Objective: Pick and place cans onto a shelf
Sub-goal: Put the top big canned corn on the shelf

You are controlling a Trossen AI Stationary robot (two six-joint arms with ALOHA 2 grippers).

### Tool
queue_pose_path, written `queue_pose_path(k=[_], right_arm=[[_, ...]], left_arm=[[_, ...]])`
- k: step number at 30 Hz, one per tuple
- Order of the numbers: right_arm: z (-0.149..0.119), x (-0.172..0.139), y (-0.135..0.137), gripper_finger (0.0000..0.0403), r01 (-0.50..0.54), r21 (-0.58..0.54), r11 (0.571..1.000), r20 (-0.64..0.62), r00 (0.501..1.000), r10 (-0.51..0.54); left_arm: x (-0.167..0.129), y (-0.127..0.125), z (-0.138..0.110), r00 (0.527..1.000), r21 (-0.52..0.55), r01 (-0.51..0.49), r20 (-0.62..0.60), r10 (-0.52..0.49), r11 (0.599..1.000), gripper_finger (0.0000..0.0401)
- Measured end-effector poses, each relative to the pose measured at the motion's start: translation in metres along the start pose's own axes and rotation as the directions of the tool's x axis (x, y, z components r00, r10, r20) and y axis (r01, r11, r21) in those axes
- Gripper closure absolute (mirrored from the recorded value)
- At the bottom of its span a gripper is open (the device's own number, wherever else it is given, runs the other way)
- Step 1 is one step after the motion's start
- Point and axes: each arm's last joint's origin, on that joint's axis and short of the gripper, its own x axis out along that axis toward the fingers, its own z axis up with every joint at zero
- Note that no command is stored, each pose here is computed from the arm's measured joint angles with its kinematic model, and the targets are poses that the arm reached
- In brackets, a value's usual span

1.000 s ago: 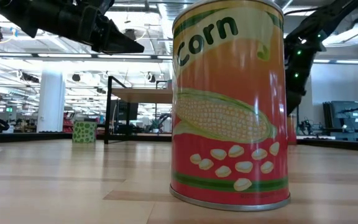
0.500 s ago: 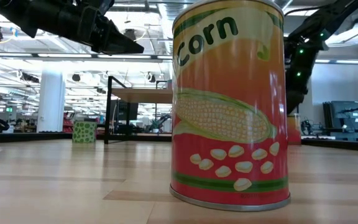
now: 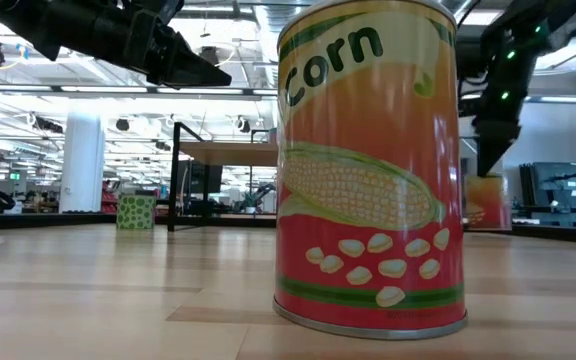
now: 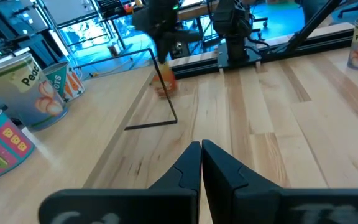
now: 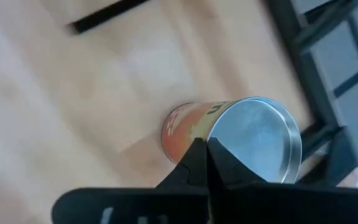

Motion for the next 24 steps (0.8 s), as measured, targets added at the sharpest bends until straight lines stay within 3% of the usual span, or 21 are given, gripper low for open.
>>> queue_pose_path(k=[7, 14, 18, 24], right_arm=[[-0.005, -0.038, 0.074, 0.0400, -0.198, -0.086, 0.976, 0.116, 0.971, 0.207], [-0.002, -0.062, 0.164, 0.0400, -0.387, -0.279, 0.879, 0.276, 0.845, 0.459], [0.017, -0.065, 0.203, 0.0400, -0.345, -0.358, 0.868, 0.325, 0.825, 0.462], [0.073, -0.060, 0.239, 0.0400, -0.214, -0.516, 0.829, 0.327, 0.846, 0.422]], left_arm=[[0.000, 0.000, 0.000, 1.000, -0.006, 0.001, 0.000, -0.001, 1.000, 0.0398], [0.000, -0.001, 0.000, 0.999, -0.021, 0.036, 0.006, -0.036, 0.999, 0.0400], [0.000, -0.001, 0.000, 0.999, -0.020, 0.043, 0.003, -0.043, 0.999, 0.0401], [0.000, -0.002, -0.001, 0.999, -0.019, 0.046, -0.004, -0.046, 0.999, 0.0401]])
